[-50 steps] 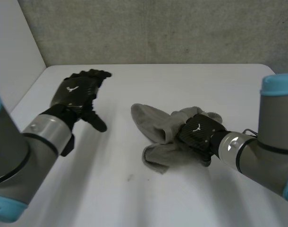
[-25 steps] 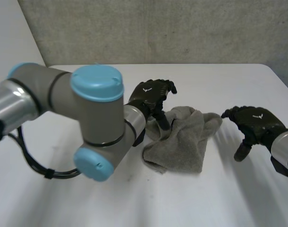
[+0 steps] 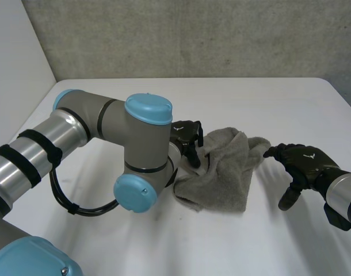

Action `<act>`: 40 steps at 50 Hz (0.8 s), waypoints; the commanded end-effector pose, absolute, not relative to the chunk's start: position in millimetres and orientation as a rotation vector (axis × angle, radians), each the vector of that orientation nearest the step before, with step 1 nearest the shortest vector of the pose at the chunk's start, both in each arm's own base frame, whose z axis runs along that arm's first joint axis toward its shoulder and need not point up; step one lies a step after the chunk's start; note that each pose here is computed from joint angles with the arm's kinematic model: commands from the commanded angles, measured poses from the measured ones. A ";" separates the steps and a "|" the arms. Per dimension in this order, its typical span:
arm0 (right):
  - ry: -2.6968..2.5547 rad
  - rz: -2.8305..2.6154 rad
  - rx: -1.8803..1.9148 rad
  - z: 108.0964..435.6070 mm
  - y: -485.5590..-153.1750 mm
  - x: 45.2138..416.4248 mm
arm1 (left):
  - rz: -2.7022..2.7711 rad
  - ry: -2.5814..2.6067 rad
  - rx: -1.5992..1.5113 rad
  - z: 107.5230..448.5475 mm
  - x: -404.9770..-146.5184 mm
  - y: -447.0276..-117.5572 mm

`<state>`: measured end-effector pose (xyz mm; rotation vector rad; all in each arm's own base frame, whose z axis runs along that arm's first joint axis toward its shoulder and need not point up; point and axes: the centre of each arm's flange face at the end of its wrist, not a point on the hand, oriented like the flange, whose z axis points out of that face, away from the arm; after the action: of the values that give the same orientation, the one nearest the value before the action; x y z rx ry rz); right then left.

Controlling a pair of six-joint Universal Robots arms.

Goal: Fold the towel.

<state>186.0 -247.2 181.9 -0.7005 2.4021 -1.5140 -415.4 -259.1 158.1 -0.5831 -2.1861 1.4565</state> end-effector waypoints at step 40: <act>2.208 -1.381 -0.420 167.1 -273.7 244.3 | 1.529 -2.230 -0.578 162.4 -408.2 -265.8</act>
<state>241.0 -252.2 140.4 -0.3918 2.2959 -1.2191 -410.4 -262.3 148.2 -0.6004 -2.2520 1.4945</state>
